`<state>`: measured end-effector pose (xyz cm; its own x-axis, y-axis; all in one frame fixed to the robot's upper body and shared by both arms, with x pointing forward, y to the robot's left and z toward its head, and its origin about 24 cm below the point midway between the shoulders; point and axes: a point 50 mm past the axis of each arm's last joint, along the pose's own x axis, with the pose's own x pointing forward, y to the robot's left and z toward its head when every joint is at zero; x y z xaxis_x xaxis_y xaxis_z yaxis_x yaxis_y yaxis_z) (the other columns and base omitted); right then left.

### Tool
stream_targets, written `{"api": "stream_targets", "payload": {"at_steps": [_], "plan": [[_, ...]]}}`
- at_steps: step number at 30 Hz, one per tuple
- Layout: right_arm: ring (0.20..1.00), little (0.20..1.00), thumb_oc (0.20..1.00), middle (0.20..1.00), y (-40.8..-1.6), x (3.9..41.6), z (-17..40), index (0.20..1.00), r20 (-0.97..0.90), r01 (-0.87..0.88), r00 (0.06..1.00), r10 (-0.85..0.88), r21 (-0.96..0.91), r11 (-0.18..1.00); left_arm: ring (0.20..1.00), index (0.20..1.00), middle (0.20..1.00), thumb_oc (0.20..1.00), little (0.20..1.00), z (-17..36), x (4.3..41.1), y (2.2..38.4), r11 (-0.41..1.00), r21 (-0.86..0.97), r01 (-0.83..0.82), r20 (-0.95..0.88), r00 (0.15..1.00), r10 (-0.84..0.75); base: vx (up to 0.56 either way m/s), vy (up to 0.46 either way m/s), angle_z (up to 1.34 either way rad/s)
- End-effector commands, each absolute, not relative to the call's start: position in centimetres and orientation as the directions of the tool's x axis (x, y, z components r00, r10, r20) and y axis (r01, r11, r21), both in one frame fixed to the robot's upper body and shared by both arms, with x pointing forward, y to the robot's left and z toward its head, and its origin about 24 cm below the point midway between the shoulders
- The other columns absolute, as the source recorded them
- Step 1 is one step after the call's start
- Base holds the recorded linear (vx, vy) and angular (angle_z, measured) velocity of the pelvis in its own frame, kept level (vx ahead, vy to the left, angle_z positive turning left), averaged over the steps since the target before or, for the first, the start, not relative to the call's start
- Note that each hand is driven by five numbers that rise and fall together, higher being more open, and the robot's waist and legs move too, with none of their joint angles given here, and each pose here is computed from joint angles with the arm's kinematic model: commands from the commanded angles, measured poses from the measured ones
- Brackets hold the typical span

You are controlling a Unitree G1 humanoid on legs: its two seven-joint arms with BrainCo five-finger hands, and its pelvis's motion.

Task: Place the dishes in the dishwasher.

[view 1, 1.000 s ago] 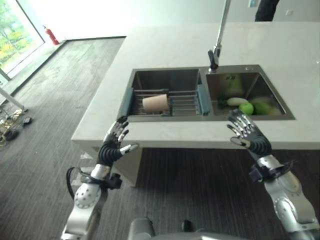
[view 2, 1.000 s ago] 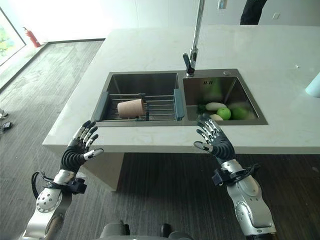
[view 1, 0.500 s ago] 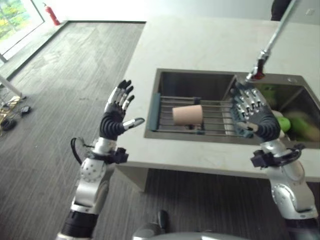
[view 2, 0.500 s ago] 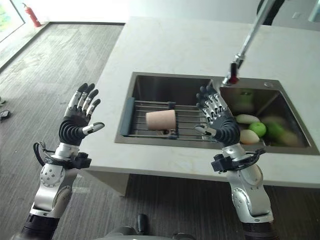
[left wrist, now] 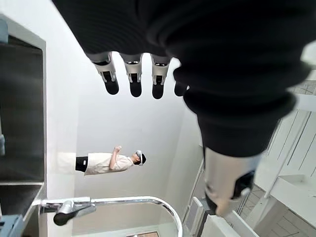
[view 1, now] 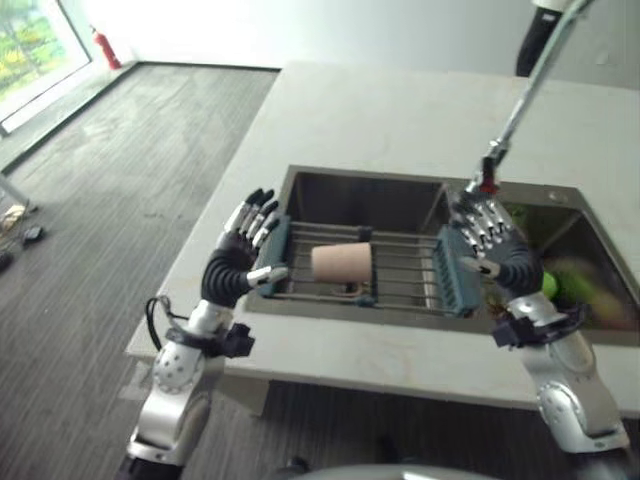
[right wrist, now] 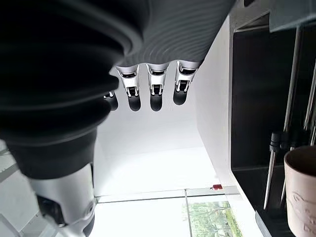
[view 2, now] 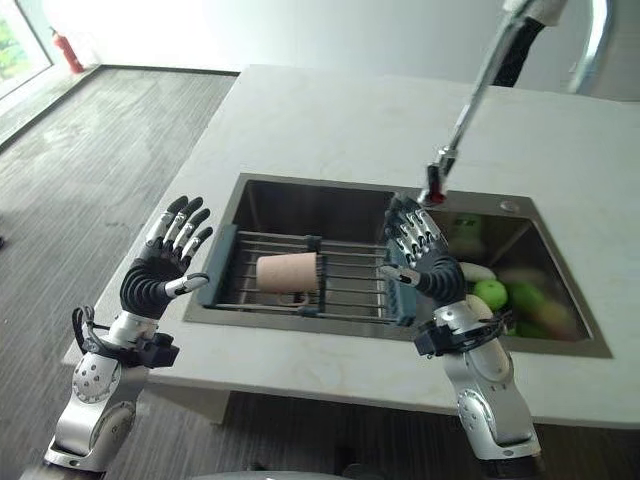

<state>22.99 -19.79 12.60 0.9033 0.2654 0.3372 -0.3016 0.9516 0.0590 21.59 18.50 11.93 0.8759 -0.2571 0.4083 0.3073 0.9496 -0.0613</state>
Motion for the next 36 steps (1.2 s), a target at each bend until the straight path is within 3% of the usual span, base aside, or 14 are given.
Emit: {"api": "stream_targets", "payload": {"at_steps": [1,9,11,16,18,20,24,36], "plan": [[1.0,1.0,1.0,1.0,-20.2,22.5,15.0,1.0,0.424,-0.316,0.86,0.285,0.005,0.949,1.0,1.0,1.0,1.0,1.0,13.1,21.4,19.2,0.955,-0.068,0.287,0.474,0.852,-0.222,0.0,-0.006,-0.08],[1.0,1.0,1.0,1.0,-19.8,22.8,14.8,1.0,0.442,-0.327,0.847,0.294,0.0,0.945,1.0,1.0,1.0,1.0,1.0,15.0,23.0,19.1,0.972,0.081,0.22,0.54,0.81,-0.229,-0.01,0.128,0.01],[1.0,1.0,1.0,1.0,-19.3,22.8,14.7,1.0,0.429,-0.339,0.848,0.313,-0.017,0.941,1.0,1.0,1.0,1.0,1.0,15.7,23.3,19.1,0.966,0.213,0.145,0.555,0.796,-0.241,0.05,0.163,-0.12],[1.0,1.0,1.0,1.0,-19.4,23.3,15.2,1.0,0.414,-0.349,0.847,0.334,-0.043,0.936,1.0,1.0,1.0,1.0,1.0,17.6,24.3,20.8,0.834,0.543,-0.095,0.543,0.798,-0.263,0.02,0.123,-0.12],[1.0,1.0,1.0,1.0,-19.5,23.5,15.5,1.0,0.409,-0.346,0.849,0.334,-0.045,0.937,1.0,1.0,1.0,1.0,1.0,18.0,24.9,21.4,0.711,0.674,-0.201,0.522,0.81,-0.266,0.01,0.062,-0.11],[1.0,1.0,1.0,1.0,-19.6,23.5,15.7,1.0,0.408,-0.346,0.85,0.334,-0.046,0.937,1.0,1.0,1.0,1.0,1.0,18.2,25.1,21.6,0.669,0.71,-0.219,0.507,0.818,-0.271,0.03,0.036,-0.02],[1.0,1.0,1.0,1.0,-19.2,23.9,15.7,1.0,0.398,-0.357,0.847,0.353,-0.068,0.932,1.0,1.0,1.0,1.0,1.0,18.0,26.9,22.3,0.515,0.83,-0.214,0.378,0.895,-0.238,0.06,0.039,-0.04],[1.0,1.0,1.0,1.0,-18.9,24.8,15.8,1.0,0.356,-0.406,0.838,0.414,-0.099,0.908,1.0,1.0,1.0,1.0,1.0,16.7,30.5,22.2,0.393,0.919,-0.019,0.109,0.972,-0.208,0.03,0.032,-0.11]]}}
